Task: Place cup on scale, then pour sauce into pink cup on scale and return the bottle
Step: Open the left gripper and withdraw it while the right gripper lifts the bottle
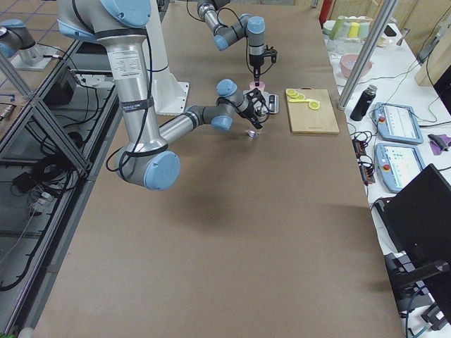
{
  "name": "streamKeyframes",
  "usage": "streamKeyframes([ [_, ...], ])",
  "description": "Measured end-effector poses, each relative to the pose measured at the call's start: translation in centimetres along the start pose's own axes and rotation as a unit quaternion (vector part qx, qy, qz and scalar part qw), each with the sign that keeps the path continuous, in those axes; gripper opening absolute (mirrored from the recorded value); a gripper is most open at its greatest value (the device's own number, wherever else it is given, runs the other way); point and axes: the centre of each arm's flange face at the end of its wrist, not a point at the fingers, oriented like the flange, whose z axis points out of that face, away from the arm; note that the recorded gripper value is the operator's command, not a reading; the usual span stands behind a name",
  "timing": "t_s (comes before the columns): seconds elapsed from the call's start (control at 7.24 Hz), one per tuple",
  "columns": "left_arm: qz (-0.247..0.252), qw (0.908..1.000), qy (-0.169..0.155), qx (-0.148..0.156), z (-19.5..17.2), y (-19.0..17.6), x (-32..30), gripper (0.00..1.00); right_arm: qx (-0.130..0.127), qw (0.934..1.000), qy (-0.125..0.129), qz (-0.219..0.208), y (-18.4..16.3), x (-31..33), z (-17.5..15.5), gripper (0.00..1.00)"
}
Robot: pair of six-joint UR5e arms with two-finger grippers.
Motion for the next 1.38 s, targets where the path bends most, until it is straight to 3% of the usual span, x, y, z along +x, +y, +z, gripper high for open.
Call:
streamKeyframes([
  [0.14, 0.000, 1.0000, 0.000, 0.000, 0.0, 0.0, 0.0, 0.00, 0.002, 1.0000, 0.000, 0.000, 0.1, -0.3, 0.1, 0.47],
  [0.41, 0.001, 1.0000, 0.001, 0.001, 0.2, 0.1, -0.2, 0.00, 0.004, 1.0000, -0.001, 0.001, 0.0, -0.6, 0.1, 0.00],
  [0.55, 0.004, 1.0000, 0.007, 0.003, 0.2, 0.1, -0.4, 0.08, 0.006, 1.0000, -0.001, 0.004, -0.1, -0.7, 0.1, 0.00],
  [0.69, 0.006, 0.9999, 0.013, 0.006, 0.2, 0.1, -0.4, 0.45, 0.007, 0.9999, -0.002, 0.009, -0.2, -0.8, 0.0, 0.00],
  [0.83, 0.006, 0.9998, 0.017, 0.008, 0.0, 0.1, -0.4, 0.61, 0.009, 0.9999, -0.003, 0.013, -0.3, -1.0, -0.2, 0.00],
  [1.24, 0.007, 0.9994, 0.029, 0.014, -1.3, 0.2, 0.0, 0.92, 0.012, 0.9994, -0.008, 0.030, -0.7, -1.4, -0.5, 0.00],
  [1.38, 0.008, 0.9993, 0.034, 0.017, -2.0, 0.1, 0.1, 0.97, 0.012, 0.9994, -0.009, 0.032, -1.0, -1.6, -0.8, 0.00],
])
